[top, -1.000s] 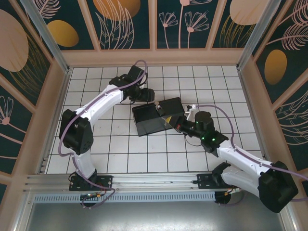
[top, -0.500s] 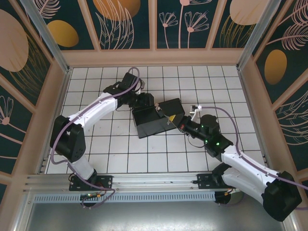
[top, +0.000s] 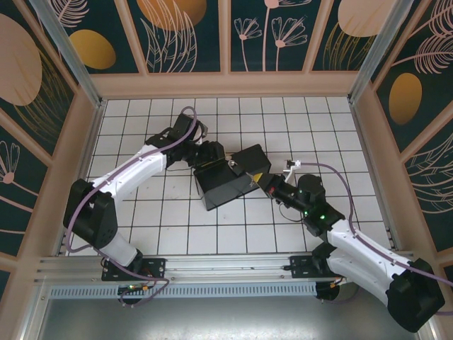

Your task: Unlock the padlock with the key

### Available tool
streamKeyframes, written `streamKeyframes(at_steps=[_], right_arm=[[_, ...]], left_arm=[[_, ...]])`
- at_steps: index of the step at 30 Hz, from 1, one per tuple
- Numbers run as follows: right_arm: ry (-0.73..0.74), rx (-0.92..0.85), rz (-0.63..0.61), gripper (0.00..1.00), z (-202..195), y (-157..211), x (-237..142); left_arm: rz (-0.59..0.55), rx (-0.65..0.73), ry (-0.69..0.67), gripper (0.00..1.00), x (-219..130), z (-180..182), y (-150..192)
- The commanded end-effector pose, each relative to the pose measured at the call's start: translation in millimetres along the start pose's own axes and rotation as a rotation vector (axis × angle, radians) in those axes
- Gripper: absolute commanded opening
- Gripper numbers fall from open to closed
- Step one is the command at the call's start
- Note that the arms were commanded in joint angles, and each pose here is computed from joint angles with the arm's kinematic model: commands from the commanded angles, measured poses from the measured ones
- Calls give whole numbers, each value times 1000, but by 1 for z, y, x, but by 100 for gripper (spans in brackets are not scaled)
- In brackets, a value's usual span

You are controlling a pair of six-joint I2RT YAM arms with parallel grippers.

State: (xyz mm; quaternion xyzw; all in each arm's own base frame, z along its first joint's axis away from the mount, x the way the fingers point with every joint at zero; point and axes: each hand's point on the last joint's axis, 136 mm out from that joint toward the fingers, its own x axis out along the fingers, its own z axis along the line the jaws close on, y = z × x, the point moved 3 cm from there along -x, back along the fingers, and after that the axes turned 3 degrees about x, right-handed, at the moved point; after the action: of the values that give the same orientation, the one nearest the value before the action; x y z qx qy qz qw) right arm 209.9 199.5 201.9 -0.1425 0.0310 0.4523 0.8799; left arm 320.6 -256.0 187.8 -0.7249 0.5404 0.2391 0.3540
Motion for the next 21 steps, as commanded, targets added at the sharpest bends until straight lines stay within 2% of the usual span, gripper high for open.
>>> streamKeyframes(at_steps=[1,4,10,21], right_arm=[[-48,-3,-18,0,8,-3,-2],[-51,-4,-15,0,8,-3,-2],[-65,-9,-2,0,12,-2,1],[-63,-6,20,0,11,1,9]], left_arm=[[-28,23,-27,59,-11,-7,-6],[-70,101,-130,61,-16,-3,-22],[-46,205,-100,64,-8,-18,-23],[-24,238,-93,65,1,-24,-13]])
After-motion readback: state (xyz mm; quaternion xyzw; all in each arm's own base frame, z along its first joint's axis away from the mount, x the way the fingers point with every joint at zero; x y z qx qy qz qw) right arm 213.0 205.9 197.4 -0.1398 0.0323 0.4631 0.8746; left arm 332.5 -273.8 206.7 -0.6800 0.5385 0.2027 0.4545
